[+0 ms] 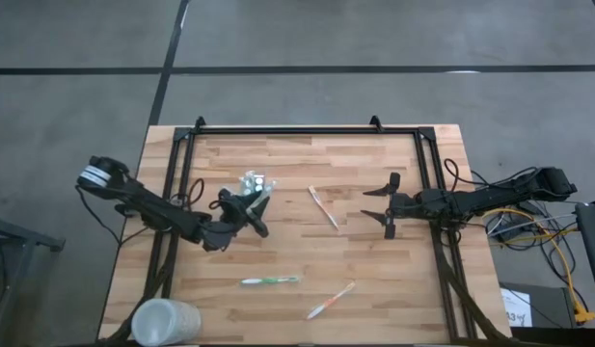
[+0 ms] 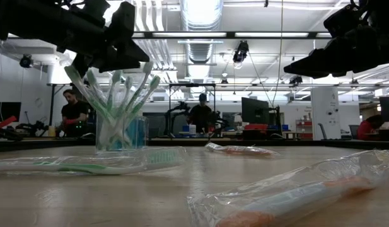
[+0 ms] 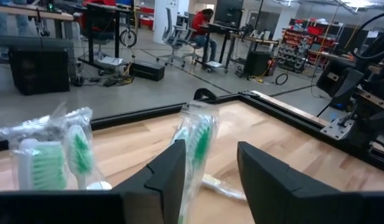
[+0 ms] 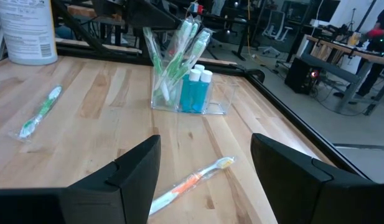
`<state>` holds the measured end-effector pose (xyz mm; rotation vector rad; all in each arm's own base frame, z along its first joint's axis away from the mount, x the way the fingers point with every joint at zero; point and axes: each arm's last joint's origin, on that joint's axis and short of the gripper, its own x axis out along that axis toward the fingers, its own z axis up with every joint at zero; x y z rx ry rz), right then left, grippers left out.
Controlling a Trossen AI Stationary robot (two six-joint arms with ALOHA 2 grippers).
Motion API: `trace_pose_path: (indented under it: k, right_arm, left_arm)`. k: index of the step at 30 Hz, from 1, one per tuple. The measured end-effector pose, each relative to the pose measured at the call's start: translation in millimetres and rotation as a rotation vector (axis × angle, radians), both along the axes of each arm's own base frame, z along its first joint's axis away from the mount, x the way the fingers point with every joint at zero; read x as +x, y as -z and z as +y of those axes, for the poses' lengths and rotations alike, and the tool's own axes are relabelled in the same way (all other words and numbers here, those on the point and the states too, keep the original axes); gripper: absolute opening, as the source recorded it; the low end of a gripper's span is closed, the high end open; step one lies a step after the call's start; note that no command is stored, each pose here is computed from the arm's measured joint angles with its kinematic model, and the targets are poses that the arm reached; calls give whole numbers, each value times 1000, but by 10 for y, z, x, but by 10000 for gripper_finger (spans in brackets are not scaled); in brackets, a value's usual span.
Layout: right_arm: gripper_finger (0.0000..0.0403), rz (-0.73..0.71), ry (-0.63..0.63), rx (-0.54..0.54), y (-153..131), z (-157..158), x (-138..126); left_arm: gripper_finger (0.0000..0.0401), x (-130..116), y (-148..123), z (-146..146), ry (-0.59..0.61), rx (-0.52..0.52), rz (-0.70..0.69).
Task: Pick & Place toothbrushing station
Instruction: Adjust the transparent organizer on the table
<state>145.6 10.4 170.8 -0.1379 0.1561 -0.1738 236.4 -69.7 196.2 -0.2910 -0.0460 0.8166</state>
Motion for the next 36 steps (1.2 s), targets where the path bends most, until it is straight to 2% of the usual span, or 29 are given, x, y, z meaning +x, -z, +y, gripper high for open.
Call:
trace_pose_path:
  k: [9, 16, 21, 25, 30, 36]
  right_arm:
    - [244, 0, 1, 0, 0, -1, 0]
    - [244, 0, 0, 0, 0, 0, 0]
    - [244, 1, 0, 0, 1, 0, 0]
    - [244, 0, 1, 0, 0, -1, 0]
    - [244, 1, 1, 0, 1, -1, 0]
    - [244, 1, 1, 0, 1, -1, 0]
  left_arm:
    - [151, -71, -169, 30, 3, 25, -14]
    - [151, -176, -408, 60, 41, 46, -52]
    - [151, -178, -581, -83, 136, 122, -13]
    - [151, -163, -659, -248, 117, 117, -14]
    - [151, -124, -537, -486, 184, 82, 8]
    - [151, -53, -126, -681, 215, 31, 67]
